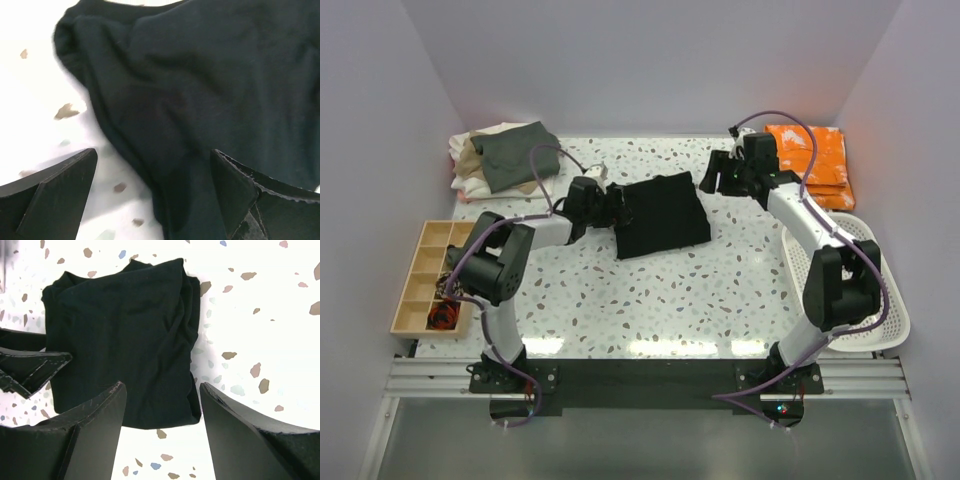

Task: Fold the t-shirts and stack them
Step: Put the neatly folded tshirt into the corner of the board with the left arm

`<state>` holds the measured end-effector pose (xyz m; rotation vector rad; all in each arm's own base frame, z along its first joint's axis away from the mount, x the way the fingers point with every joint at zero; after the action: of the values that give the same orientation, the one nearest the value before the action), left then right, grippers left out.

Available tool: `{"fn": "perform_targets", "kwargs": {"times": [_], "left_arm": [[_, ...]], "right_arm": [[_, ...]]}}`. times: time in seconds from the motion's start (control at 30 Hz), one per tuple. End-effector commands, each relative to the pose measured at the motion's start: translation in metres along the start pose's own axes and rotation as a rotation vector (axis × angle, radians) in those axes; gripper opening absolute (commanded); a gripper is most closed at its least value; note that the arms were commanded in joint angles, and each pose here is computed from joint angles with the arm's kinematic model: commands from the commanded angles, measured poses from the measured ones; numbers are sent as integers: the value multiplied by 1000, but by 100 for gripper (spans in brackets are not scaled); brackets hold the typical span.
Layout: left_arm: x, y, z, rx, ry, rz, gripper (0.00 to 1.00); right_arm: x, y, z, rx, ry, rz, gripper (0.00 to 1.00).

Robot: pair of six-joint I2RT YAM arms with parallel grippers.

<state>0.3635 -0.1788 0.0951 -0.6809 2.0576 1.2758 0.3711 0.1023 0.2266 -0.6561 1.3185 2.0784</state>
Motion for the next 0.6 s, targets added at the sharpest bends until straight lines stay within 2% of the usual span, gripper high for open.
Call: {"fn": "perform_targets", "kwargs": {"times": [0.0,0.03,0.1,0.13,0.17,0.33,0.37,0.43,0.47,0.5,0.57], "left_arm": [[2,-18,-8,148,37,-3,100],[-1,-21,-12,198,39,-35,100],[8,-29,-17,296,78,-1,100],[4,-32,-22,354,78,-39,100],[13,-38,-24,404,111,-1,100],[12,-62,-36,501,146,-13,100],[17,-69,-35,516,163,10,94],[7,-78,-40,547,168,-7,48],[9,-84,-39,541,189,9,19],[-2,-90,-43,555,186,-9,0],[-2,-98,-44,548,190,13,0]], "right_arm": [[-15,14,7,-15,27,-63,65],[-15,14,6,-14,26,-63,65],[-12,8,4,-7,24,-47,65],[-11,6,2,-4,21,-40,65],[-10,4,1,-2,22,-34,65],[-2,-9,-5,5,10,9,65],[-1,-10,-5,3,10,13,65],[-1,-11,-7,7,9,16,65],[1,-13,-7,7,7,27,65],[1,-14,-8,6,5,27,65],[3,-14,-8,7,5,34,65]]}}
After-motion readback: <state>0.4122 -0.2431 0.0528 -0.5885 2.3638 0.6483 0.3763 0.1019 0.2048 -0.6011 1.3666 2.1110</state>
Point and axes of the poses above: each gripper's point midway between its finger pads, its own y axis back along the fingers, its own z axis along the line the jaws close on, x = y × z, the point moved 10 cm from there along y, back along the fingers, and after that the axes turned 5 degrees about -y, right-handed, at the moved point
